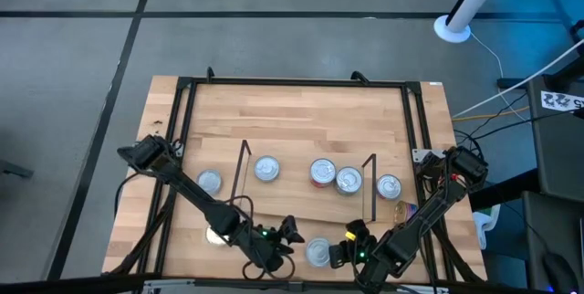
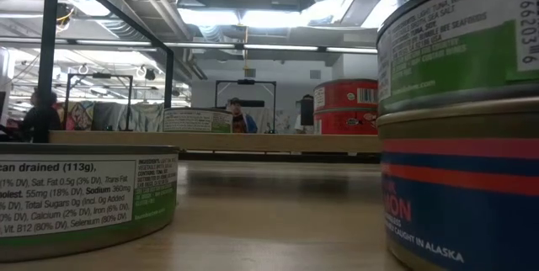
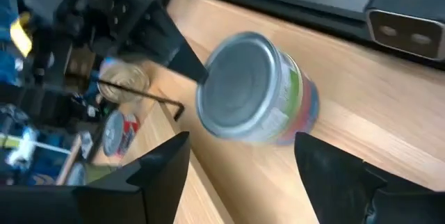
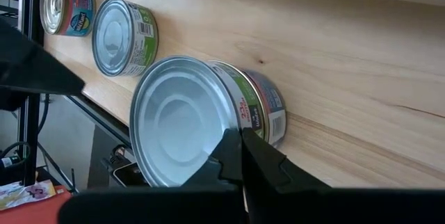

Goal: Stack canned seafood by type on shelf
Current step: Stack the green white tuna on top of the green white tuna can on the shelf

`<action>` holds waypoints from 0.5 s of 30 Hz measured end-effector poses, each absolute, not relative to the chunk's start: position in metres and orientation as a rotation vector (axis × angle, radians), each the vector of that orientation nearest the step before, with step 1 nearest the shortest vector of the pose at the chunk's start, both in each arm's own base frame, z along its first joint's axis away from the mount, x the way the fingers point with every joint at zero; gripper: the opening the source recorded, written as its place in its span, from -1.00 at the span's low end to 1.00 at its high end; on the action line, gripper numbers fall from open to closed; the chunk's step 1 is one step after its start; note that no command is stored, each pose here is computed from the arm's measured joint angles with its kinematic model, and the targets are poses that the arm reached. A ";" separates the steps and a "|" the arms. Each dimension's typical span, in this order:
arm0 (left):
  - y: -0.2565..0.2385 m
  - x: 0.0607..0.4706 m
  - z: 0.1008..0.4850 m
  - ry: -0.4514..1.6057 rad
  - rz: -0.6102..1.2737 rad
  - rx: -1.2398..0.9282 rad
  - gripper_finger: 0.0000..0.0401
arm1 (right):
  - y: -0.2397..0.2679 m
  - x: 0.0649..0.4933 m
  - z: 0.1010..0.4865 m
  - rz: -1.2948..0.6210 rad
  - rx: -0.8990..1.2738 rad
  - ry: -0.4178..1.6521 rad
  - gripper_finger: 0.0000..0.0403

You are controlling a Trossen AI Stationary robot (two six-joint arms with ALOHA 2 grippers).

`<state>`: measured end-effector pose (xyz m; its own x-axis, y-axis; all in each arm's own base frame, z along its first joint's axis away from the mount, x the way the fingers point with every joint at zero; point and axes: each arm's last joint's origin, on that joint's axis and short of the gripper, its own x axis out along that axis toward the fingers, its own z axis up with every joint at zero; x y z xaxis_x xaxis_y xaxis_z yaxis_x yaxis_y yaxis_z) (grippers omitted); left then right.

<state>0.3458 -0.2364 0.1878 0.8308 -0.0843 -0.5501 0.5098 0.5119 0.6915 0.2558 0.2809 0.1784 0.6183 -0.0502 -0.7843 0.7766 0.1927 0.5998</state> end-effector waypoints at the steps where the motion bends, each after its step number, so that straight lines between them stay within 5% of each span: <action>1: -0.237 0.347 0.185 0.481 -0.378 0.995 0.29 | 0.281 0.256 0.178 -0.657 1.252 0.719 -0.99; 15: -0.236 0.364 0.150 0.457 -0.403 1.178 0.31 | 0.280 0.255 0.178 -0.669 1.242 0.725 -0.99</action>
<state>0.3640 -0.2361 0.1502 0.8402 -0.0628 -0.5387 0.5266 0.3323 0.7825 0.2550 0.2797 0.1778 0.6076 -0.0583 -0.7921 0.7849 0.1969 0.5876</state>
